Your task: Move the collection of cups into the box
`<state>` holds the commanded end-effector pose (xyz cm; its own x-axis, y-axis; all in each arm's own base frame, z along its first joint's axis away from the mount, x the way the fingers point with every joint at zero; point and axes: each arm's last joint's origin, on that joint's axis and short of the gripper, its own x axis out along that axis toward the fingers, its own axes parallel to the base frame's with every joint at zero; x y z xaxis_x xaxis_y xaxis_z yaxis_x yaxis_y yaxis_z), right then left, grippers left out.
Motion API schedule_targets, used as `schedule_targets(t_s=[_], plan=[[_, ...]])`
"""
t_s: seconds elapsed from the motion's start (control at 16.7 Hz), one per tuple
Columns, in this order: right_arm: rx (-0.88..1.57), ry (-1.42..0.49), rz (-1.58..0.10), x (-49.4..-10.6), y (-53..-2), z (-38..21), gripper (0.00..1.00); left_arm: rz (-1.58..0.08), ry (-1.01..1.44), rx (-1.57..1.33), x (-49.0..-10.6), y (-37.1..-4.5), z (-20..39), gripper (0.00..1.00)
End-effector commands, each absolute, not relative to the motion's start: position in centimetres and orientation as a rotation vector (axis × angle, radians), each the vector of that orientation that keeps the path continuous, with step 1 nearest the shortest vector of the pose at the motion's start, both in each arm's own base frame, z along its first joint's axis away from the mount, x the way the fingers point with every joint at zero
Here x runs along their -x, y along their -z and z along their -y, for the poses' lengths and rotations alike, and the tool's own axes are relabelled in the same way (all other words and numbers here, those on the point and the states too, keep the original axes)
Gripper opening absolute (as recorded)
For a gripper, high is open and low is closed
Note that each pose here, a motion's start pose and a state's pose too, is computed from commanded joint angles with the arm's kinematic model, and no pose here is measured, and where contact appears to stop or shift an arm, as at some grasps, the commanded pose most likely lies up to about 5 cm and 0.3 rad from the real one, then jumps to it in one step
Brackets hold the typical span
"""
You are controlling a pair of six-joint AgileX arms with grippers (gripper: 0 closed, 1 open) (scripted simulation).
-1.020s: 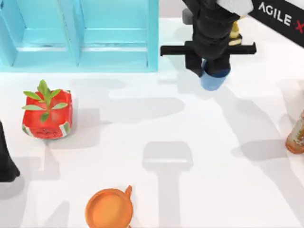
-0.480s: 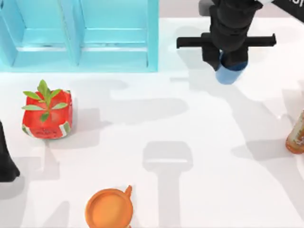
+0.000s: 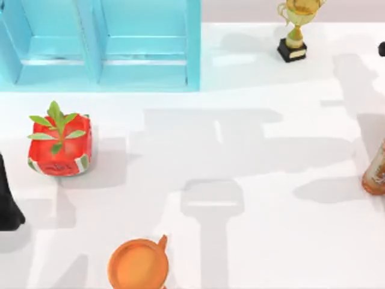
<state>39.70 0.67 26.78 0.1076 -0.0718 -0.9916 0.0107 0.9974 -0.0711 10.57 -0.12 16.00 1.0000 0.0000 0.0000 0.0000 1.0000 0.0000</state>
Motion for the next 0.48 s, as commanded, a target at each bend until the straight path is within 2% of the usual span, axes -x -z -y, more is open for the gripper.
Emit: schedule_targets(t_s=[0.24, 0.48], plan=[[0.046, 0.054, -1.537, -34.4, -27.6, 8.2, 0.00, 0.000, 0.000, 0.000, -10.6, -16.0, 0.1, 1.00], [0.035, 0.043, -1.562, -31.7, -27.8, 10.4, 0.00, 0.000, 0.000, 0.000, -10.6, -16.0, 0.1, 1.00]])
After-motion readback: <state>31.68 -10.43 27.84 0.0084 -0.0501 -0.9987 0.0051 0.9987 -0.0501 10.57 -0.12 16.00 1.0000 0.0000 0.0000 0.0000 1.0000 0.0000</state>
